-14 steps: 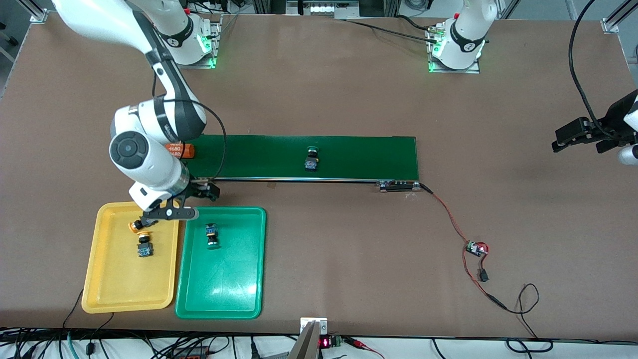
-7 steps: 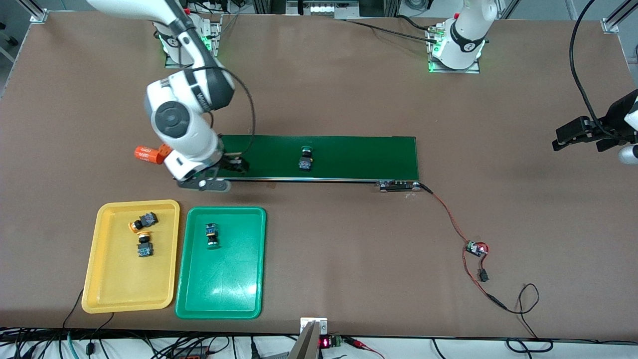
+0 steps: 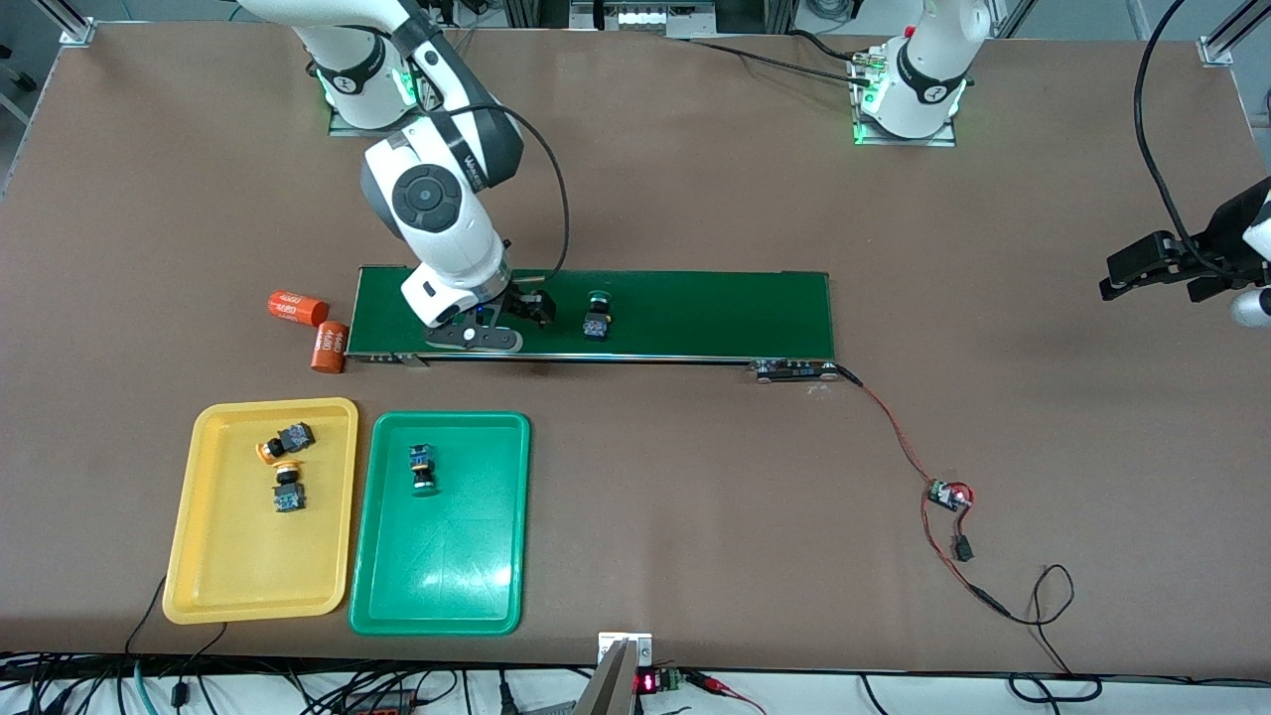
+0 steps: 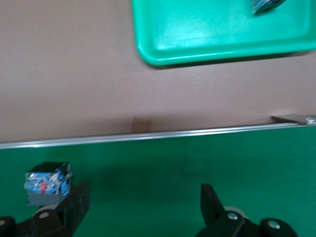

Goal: Sort buttons by color to trays
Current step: 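Return the right gripper to the belt and grasp a black button, then carry the black button with the right gripper over the green tray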

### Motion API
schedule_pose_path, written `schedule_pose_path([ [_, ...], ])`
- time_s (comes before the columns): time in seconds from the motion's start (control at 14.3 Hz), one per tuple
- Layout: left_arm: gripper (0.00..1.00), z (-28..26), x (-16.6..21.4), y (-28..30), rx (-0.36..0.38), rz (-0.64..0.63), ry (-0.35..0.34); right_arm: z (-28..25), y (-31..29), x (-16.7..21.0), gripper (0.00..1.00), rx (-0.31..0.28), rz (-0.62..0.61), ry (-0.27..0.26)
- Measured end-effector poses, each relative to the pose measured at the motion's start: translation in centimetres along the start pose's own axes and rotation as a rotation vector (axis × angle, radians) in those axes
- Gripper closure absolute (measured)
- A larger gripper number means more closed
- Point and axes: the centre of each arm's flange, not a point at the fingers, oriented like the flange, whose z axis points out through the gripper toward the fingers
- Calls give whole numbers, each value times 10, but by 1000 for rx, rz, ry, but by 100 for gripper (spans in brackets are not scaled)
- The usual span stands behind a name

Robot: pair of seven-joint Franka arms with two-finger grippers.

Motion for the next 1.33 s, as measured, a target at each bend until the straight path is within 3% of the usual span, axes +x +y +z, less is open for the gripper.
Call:
schedule_pose_path([
  [0.91,0,0,0,2,0,3,1,18,-21,-14,0,11,-33,-1],
  [1.33,0,-2,-1,4,-1,7,4,26,-20,-14,0,5,45,-11],
])
